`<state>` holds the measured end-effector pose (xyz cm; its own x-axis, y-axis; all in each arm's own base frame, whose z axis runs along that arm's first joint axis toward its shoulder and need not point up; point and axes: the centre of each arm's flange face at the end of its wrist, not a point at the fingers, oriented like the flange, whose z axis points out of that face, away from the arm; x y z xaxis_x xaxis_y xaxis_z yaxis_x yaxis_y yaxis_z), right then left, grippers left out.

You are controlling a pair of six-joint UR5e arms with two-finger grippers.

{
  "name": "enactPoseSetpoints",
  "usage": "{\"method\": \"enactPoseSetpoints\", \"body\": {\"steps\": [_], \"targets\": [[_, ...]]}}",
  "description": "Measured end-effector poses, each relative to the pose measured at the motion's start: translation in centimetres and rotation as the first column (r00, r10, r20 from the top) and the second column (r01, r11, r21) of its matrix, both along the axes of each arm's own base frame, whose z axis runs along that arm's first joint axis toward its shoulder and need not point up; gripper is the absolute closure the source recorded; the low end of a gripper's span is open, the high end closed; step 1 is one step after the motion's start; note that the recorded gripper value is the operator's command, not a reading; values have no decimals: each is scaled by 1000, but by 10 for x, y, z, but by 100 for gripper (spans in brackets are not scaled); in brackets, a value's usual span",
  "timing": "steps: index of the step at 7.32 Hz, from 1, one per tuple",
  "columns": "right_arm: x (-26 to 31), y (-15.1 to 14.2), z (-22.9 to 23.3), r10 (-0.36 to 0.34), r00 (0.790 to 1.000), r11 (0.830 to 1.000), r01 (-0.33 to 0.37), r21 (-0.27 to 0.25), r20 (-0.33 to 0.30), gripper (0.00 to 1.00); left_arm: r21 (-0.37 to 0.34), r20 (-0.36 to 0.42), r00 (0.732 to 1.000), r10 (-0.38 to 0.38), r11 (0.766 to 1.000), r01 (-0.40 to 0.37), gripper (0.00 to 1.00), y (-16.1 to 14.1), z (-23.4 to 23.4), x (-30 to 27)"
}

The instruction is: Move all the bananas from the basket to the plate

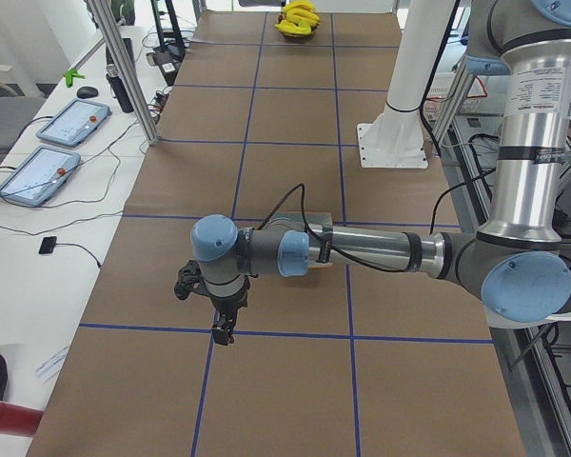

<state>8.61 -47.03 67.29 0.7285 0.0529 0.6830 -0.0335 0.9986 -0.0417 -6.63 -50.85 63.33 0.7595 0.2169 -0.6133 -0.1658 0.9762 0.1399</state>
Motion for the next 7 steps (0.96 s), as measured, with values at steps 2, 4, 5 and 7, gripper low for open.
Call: {"method": "enactPoseSetpoints", "body": {"steps": [2, 4, 5, 7], "targets": [[0, -1, -2, 0, 1000, 1000, 0, 5, 0, 0, -3, 1, 1000, -2, 1000, 2, 0, -1, 0, 0], [0, 1, -2, 2, 1000, 1000, -3, 6, 2, 0, 7, 0, 1000, 0, 1000, 0, 0, -4, -4, 1], [0, 0, -3, 5, 1000, 1000, -5, 8, 5, 0, 12, -1, 1000, 2, 1000, -2, 0, -4, -5, 1], [0, -8, -11, 10, 1000, 1000, -10, 17, 3, 0, 28, -2, 1000, 1, 1000, -1, 0, -7, -9, 1]]}}
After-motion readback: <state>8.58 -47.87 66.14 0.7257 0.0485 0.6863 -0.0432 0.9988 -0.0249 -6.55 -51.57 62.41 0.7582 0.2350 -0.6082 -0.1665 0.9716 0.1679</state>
